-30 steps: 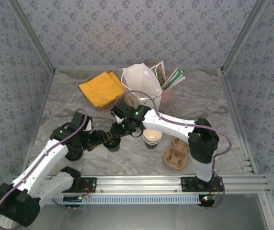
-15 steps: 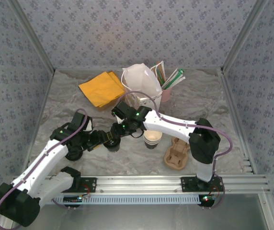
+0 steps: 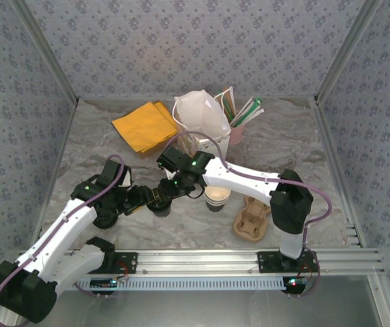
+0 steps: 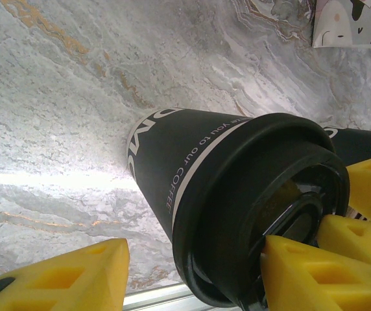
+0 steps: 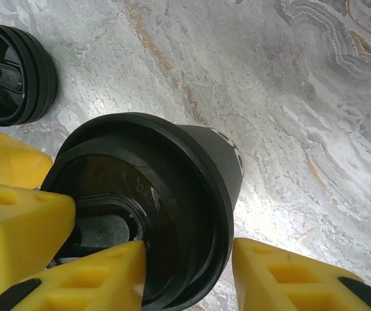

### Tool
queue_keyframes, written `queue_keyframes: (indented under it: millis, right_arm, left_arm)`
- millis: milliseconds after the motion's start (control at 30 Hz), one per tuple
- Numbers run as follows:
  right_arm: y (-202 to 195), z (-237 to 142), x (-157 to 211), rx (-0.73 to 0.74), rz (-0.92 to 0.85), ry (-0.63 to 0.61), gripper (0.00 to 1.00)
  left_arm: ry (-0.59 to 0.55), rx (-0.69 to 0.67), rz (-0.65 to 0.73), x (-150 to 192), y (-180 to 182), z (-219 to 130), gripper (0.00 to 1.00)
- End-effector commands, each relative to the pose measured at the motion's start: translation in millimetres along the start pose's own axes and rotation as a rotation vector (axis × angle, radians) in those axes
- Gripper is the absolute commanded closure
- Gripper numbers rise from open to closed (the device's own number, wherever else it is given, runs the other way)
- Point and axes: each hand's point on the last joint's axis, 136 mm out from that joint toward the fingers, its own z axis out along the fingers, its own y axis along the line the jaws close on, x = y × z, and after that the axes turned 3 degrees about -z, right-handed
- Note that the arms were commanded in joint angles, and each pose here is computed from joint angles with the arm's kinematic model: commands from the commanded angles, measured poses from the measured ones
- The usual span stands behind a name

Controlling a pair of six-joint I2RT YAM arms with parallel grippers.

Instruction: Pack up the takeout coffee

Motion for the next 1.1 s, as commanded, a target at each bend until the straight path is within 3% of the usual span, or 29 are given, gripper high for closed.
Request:
queue_keyframes:
  millis: [0,167,467,833,933,1067]
  right_arm:
    - [-3.2,-6.3,17.9,0.01,0.002,0.039,0.62]
    - [-9.2,-1.2,21.2,0.022,0.006,0.047,0.68]
    - [-10.3,2.2,24.0,0.034,-0.005,0.057,0.71]
    - [-9.1,4.2,26.9,0.045,-0.014,0.067,0.71]
    - [-9.9,5.5,28.0,0.05,-0.015,0.069,0.71]
    - [-10.0,7.5,29.3,0.052,-0.018,0.074,0.71]
  left_arm:
    - [0.06,-0.18,-0.039,18.7,42.5,4.0,0.45]
    - [0.045,-0.157,-0.032,14.3,34.1,-0.1,0.45]
    - [-0.025,0.077,0.006,-13.8,-33.5,-16.8,0.46]
    - [-0.017,0.01,0.003,-22.5,-13.2,-2.0,0.56]
    - [-0.024,0.032,-0.008,-24.1,-13.3,-2.6,0.69]
    - [0.011,0.013,-0.025,-15.4,-2.5,6.6,0.69]
